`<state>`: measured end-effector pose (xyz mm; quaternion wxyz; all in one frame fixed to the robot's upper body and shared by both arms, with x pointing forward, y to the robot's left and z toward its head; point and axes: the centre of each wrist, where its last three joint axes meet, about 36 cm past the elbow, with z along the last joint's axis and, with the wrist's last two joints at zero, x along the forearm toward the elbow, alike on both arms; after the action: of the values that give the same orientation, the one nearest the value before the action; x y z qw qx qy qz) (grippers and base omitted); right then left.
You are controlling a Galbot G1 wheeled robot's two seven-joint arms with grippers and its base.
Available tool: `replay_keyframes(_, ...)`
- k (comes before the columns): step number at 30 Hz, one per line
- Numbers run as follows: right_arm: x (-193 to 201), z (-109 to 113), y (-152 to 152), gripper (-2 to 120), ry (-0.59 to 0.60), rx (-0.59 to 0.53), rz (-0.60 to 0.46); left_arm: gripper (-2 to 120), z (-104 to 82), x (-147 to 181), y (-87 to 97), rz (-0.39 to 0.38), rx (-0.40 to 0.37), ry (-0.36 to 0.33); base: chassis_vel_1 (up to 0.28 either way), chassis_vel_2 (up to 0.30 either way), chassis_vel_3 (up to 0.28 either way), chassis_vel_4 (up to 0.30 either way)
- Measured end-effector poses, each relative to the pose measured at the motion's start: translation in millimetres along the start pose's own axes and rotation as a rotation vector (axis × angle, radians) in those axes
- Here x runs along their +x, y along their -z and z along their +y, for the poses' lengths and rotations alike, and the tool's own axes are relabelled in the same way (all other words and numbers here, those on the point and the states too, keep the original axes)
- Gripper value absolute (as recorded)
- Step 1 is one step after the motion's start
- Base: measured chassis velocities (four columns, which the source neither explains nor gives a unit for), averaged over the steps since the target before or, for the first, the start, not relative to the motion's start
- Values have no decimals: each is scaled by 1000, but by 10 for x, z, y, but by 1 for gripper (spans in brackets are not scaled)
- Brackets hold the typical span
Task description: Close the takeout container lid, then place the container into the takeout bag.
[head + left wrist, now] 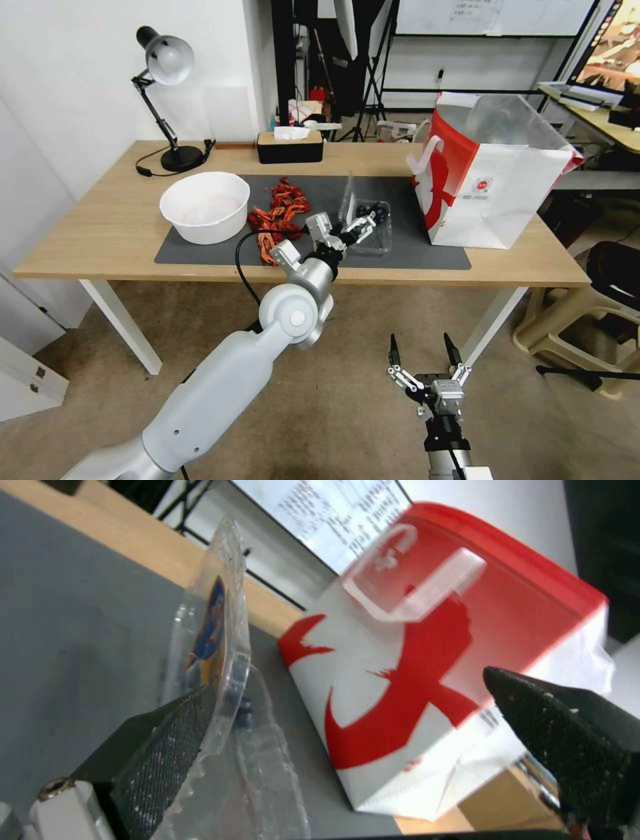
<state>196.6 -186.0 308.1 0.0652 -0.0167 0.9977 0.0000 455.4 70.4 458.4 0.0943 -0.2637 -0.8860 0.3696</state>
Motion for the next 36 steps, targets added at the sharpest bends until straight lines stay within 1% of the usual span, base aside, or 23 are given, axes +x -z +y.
replay_keyframes(1, 0, 0, 0, 100, 0, 0, 0, 100, 2, 1, -10, 1, -11, -8, 0, 0, 0, 0)
replay_keyframes(3, -2, -4, 3, 100, -1, 1, -1, 100, 44, -11, -37, 2, -67, -61, 0, 0, 0, 0)
replay_keyframes(4, -2, -4, 3, 100, -1, 1, -1, 100, 44, -11, -37, 2, -67, -61, 0, 0, 0, 0)
replay_keyframes(7, -2, -15, 9, 100, 0, 4, -2, 100, 135, -38, -39, 20, -134, -143, 0, 0, 0, 0)
replay_keyframes(9, -2, -17, 9, 100, 0, 4, -2, 100, 153, -45, -44, 28, -143, -155, 0, 0, 0, 0)
replay_keyframes(11, -2, -18, 10, 100, -2, 5, -2, 100, 221, -59, -61, 55, -171, -179, 0, 0, 0, 0)
replay_keyframes(12, -2, -18, 10, 100, -2, 5, -2, 100, 221, -59, -61, 55, -171, -179, 0, 0, 0, 0)
replay_keyframes(15, -4, -6, 11, 100, -4, 4, -3, 100, 306, -101, -114, 99, -206, -201, 0, 0, 0, 0)
replay_keyframes(17, -6, 0, 11, 100, -4, 3, -4, 100, 321, -121, -123, 106, -209, -205, 0, 0, 0, 0)
replay_keyframes(19, -5, 11, 5, 100, -4, 4, -3, 100, 321, -177, -120, 113, -174, -213, 0, 0, 0, 0)
replay_keyframes(20, -5, 11, 5, 100, -4, 4, -3, 100, 321, -177, -120, 113, -174, -213, 0, 0, 0, 0)
replay_keyframes(22, -5, 17, 1, 100, -6, 4, -2, 100, 275, -261, -85, 128, -100, -213, 0, 0, 0, 0)
replay_keyframes(25, -3, 17, 0, 100, -7, 5, -2, 100, 257, -319, -51, 144, -72, -210, 0, 0, 0, 0)
replay_keyframes(28, -1, 8, -1, 100, -12, 7, -5, 100, 192, -401, 39, 184, -11, -190, 0, 0, 0, 0)
replay_keyframes(29, -1, 8, -1, 100, -12, 7, -5, 100, 192, -401, 39, 184, -11, -190, 0, 0, 0, 0)
replay_keyframes(30, 2, 3, -6, 100, -15, 8, -6, 100, 154, -439, 87, 206, 26, -174, 0, 0, 0, 0)
replay_keyframes(32, 5, -2, -11, 100, -16, 9, -6, 100, 97, -481, 143, 232, 75, -143, 0, 0, 0, 0)
replay_keyframes(33, 5, -2, -11, 100, -16, 9, -6, 100, 97, -481, 143, 232, 75, -143, 0, 0, 0, 0)
replay_keyframes(35, 9, -3, -21, 100, -16, 9, -4, 99, 11, -541, 200, 260, 119, -89, 0, 0, 0, 0)
replay_keyframes(36, 8, -2, -23, 100, -16, 9, -4, 98, -16, -566, 217, 270, 129, -68, 0, 0, 0, 0)
